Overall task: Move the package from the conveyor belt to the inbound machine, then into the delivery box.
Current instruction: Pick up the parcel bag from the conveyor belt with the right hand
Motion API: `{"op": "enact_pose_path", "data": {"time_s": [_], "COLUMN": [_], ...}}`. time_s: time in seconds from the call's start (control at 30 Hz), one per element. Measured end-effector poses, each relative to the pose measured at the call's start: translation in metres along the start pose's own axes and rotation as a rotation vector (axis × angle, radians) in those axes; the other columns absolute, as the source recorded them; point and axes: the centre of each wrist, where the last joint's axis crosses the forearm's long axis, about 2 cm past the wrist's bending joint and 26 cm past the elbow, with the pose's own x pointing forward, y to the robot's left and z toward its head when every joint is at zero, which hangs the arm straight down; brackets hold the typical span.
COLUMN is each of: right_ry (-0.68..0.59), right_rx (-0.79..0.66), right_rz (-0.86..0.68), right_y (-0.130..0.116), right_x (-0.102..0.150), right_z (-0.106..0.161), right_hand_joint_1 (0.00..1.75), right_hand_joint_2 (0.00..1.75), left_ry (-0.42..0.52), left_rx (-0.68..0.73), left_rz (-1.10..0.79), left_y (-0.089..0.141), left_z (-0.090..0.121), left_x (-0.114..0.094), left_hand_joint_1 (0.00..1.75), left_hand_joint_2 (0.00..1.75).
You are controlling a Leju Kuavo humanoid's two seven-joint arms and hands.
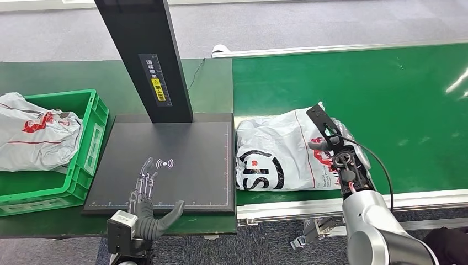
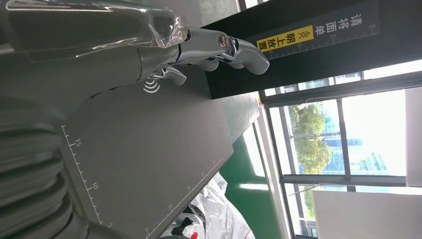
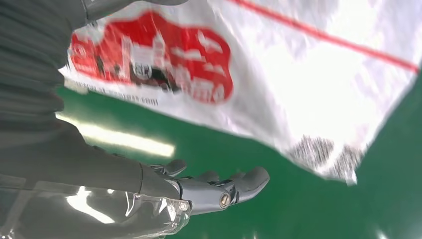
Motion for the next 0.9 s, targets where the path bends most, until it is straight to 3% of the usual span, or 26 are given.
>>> {"op": "enact_pose_path", "data": {"time_s": [0.2, 0.43, 0.73, 0.9], "right_ry": [-0.008, 0.004, 0.206, 0.232], "right_rx": [0.104, 0.128, 0.130, 0.123], "right_rz": [0.022, 0.029, 0.183, 0.242], "right_y": [0.024, 0.030, 0.030, 0.028], "right_x": [-0.002, -0.001, 0.002, 0.007], "right_z": [0.002, 0.003, 0.003, 0.002], "right_hand_joint_1": [0.00, 0.00, 0.00, 0.00], "right_hand_joint_2": [1.75, 1.75, 1.75, 1.75], "left_ry": [-0.002, -0.003, 0.001, 0.001], "left_rx": [-0.004, -0.007, -0.014, -0.014], "left_rz": [-0.001, -0.002, -0.003, -0.004], "left_y": [0.000, 0.000, 0.001, 0.002], "left_z": [-0.003, -0.005, -0.005, -0.005], "left_x": [-0.001, -0.002, -0.003, -0.003], "left_hand_joint_1": [0.00, 0.00, 0.00, 0.00], "left_hand_joint_2": [1.75, 1.75, 1.75, 1.75]}}
